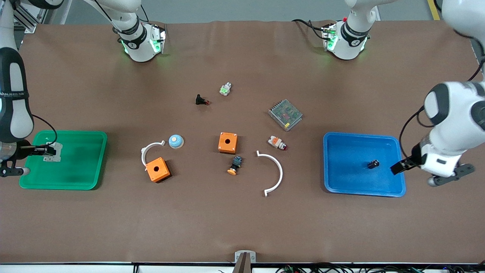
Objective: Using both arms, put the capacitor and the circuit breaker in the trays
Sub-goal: 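Release the capacitor in the blue tray while the right gripper lowers the breaker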
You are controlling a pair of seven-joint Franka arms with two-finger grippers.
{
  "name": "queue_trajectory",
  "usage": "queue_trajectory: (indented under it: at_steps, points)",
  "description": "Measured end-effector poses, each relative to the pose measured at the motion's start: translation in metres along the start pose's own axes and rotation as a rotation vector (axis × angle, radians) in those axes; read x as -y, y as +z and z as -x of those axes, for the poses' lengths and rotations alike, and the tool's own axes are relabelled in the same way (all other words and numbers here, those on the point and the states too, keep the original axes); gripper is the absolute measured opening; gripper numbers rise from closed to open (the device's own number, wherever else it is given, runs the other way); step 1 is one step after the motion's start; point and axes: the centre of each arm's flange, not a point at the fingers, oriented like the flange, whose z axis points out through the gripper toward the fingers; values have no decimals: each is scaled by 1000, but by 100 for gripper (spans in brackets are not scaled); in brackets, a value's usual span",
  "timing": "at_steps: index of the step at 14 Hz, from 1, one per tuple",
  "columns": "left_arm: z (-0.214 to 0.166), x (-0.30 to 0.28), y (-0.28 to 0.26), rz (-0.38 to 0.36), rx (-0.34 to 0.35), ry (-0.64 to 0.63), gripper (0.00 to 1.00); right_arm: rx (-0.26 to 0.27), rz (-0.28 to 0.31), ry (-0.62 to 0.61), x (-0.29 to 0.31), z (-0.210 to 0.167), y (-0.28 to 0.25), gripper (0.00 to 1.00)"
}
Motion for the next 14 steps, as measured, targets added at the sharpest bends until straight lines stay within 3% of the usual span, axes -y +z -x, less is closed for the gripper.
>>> queue_trajectory:
  at_steps: [5, 11, 14]
  points:
    - [27, -13, -119, -27, -25, 85, 100, -19, 7, 16, -11, -18, 25, 40]
    - [52, -9, -197, -1, 42, 162, 100, -57, -19, 94, -13, -26, 46, 40]
    - [69, 5, -215, 41, 127, 164, 100, -61, -19, 101, -18, -26, 56, 40]
